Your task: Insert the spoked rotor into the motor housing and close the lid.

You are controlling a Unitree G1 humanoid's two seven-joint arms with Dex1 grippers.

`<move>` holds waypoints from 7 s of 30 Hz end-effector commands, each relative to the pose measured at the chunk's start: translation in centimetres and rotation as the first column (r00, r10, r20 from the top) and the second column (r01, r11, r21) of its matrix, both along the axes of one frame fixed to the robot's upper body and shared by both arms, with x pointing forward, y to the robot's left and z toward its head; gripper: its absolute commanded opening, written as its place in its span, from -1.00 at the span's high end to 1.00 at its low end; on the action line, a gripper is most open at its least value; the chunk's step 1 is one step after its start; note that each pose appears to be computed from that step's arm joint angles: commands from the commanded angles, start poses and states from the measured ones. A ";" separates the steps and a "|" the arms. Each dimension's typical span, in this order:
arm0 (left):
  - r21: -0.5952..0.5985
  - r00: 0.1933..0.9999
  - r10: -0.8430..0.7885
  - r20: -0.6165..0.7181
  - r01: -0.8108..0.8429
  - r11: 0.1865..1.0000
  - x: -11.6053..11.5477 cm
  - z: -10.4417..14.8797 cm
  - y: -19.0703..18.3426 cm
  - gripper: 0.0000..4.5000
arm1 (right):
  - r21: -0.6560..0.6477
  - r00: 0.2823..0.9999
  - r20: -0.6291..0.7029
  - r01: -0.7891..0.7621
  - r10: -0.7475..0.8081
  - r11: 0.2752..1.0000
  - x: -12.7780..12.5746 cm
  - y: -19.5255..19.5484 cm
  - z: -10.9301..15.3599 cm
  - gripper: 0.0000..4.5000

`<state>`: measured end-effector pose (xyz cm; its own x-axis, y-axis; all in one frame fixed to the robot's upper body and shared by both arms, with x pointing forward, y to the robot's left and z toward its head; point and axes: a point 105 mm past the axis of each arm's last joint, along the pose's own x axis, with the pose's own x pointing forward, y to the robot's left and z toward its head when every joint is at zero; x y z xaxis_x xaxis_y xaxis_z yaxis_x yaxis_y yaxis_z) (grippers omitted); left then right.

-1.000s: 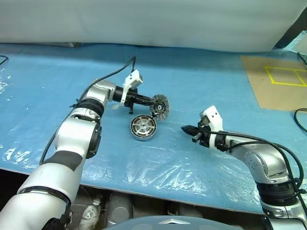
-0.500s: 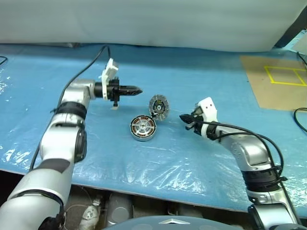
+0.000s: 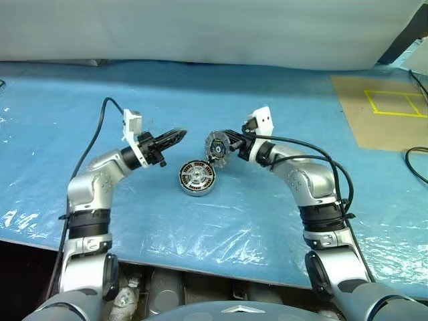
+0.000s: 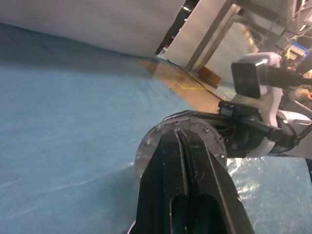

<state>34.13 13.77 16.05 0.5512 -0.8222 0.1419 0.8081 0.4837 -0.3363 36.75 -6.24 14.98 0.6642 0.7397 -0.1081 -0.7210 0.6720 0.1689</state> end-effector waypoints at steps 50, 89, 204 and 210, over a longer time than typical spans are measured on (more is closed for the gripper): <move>-0.052 0.997 0.033 -0.066 -0.036 0.998 -4.4 0.5 1.7 1.00 | -0.201 0.878 0.045 -0.460 0.477 0.865 -4.4 4.6 -0.7 0.56; 0.003 0.981 0.168 -0.097 -0.168 0.986 -5.8 -1.4 3.8 1.00 | -0.520 0.813 0.073 -0.462 0.577 0.718 -3.3 6.3 -7.3 -0.41; 0.424 0.997 -0.008 -0.079 0.040 0.905 -3.4 -7.9 -0.2 1.00 | 0.337 0.671 -0.646 -0.176 0.363 0.925 -5.2 0.6 -9.7 -0.99; 0.427 0.997 -0.008 -0.081 0.042 0.903 -3.5 -8.0 -0.2 1.00 | 0.414 0.663 -0.633 -0.146 0.399 0.899 -5.0 2.1 -9.3 -0.99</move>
